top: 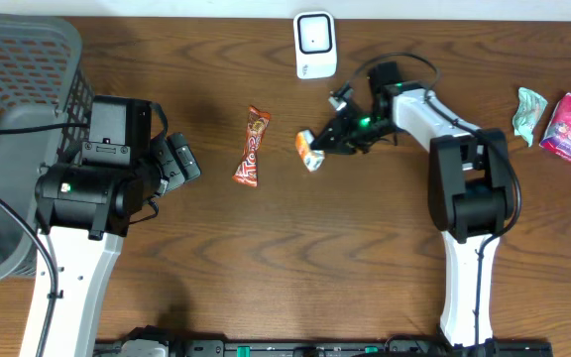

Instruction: Scan the item barcode

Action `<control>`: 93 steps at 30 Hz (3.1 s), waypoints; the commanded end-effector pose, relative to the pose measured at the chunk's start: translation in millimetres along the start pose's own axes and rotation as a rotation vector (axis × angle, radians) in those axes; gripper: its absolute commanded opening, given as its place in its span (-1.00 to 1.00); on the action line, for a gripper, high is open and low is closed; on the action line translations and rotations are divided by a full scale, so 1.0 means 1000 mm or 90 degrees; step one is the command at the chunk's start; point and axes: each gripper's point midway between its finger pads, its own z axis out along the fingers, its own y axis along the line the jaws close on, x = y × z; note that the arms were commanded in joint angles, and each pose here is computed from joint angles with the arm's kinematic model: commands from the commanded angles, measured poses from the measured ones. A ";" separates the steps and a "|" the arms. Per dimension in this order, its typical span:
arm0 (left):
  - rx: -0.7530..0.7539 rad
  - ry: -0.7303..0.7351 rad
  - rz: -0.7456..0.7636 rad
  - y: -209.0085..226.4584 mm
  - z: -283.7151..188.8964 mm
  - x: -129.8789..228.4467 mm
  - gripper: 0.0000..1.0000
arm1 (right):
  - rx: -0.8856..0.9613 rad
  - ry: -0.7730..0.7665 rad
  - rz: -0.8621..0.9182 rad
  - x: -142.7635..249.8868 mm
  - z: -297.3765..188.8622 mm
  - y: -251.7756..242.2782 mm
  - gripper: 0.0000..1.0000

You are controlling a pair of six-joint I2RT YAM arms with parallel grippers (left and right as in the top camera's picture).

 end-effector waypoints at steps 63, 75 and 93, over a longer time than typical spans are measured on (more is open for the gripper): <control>-0.002 -0.014 -0.007 0.002 -0.004 -0.004 0.95 | -0.159 -0.019 -0.161 0.021 -0.042 0.073 -0.98; -0.002 -0.014 -0.007 0.002 -0.004 -0.004 0.96 | -0.237 -0.021 -0.187 0.030 -0.059 0.084 -0.98; -0.002 -0.014 -0.007 0.002 -0.004 -0.004 0.96 | 0.005 -0.015 -0.071 0.020 -0.041 0.027 -0.98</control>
